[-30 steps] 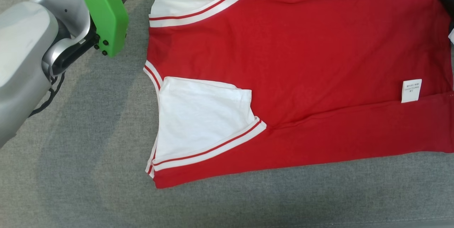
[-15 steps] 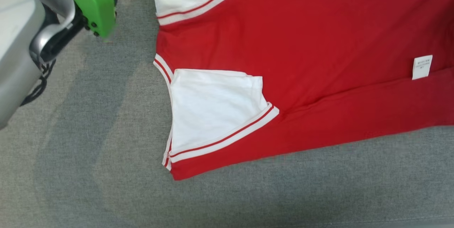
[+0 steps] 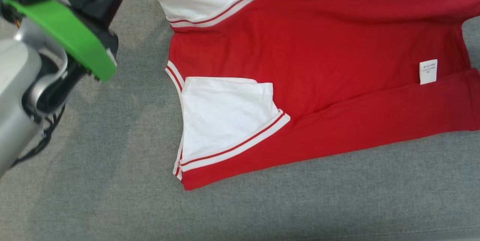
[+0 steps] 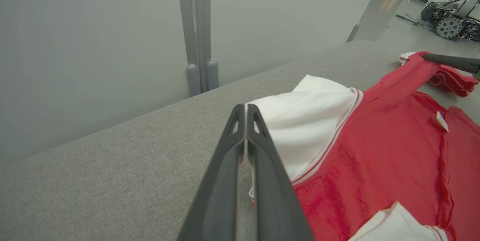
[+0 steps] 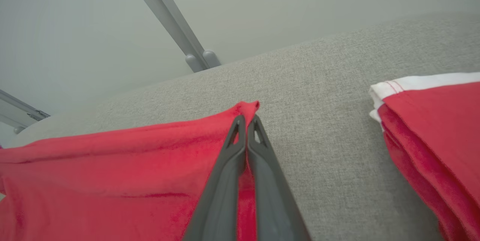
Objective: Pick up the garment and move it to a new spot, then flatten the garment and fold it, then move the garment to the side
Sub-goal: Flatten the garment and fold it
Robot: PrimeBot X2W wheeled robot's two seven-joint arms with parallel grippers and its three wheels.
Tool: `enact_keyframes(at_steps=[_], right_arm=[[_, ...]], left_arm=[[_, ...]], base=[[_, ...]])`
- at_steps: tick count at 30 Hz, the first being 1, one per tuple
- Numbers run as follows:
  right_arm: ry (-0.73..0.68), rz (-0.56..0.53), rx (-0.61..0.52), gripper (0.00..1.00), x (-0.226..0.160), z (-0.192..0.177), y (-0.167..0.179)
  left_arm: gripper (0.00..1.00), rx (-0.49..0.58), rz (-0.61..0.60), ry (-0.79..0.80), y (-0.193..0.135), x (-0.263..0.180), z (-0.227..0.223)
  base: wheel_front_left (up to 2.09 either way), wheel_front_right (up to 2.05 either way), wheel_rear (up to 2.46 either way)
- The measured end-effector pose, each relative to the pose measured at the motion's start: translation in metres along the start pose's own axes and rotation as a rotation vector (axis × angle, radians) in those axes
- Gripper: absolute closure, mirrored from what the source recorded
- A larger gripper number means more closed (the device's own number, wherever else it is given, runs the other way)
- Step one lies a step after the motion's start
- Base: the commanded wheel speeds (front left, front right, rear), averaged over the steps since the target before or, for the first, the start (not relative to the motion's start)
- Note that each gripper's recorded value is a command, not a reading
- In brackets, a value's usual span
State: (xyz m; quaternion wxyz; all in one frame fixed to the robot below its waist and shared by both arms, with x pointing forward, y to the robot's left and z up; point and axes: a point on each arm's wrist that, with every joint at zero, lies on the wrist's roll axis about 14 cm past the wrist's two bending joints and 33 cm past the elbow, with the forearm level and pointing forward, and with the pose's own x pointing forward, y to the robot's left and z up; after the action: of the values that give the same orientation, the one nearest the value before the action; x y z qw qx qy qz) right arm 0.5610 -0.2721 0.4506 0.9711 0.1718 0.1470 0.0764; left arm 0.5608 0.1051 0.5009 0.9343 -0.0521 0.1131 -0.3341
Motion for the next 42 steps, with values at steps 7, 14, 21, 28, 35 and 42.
enact_keyframes(at_steps=[7,14,21,28,35,42], right_arm=[[0.000,-0.021,-0.043,1.00,-0.028,-0.006,-0.008],[-0.009,-0.044,-0.069,1.00,-0.040,-0.017,-0.016],[-0.017,-0.057,-0.061,1.00,-0.045,-0.029,-0.016],[-0.035,-0.085,-0.033,0.44,-0.056,-0.038,-0.018],[-0.061,-0.123,0.008,0.00,-0.079,-0.045,-0.019],[-0.081,-0.203,0.059,0.00,-0.126,-0.061,-0.026]], left_arm=[[1.00,-0.116,-0.030,0.007,-0.039,-0.041,-0.014],[1.00,-0.235,-0.021,0.087,-0.073,-0.079,-0.047],[1.00,-0.330,0.004,0.168,-0.096,-0.105,-0.082],[1.00,-0.380,0.045,0.193,-0.102,-0.108,-0.103],[0.51,-0.384,0.085,0.212,-0.104,-0.113,-0.119],[0.00,-0.333,0.182,0.147,-0.100,-0.118,-0.111]], base=[[0.00,0.00,0.00],[0.00,0.00,0.00],[0.00,0.00,0.00],[0.00,0.00,0.00],[0.00,0.00,0.00],[0.00,0.00,0.00]])
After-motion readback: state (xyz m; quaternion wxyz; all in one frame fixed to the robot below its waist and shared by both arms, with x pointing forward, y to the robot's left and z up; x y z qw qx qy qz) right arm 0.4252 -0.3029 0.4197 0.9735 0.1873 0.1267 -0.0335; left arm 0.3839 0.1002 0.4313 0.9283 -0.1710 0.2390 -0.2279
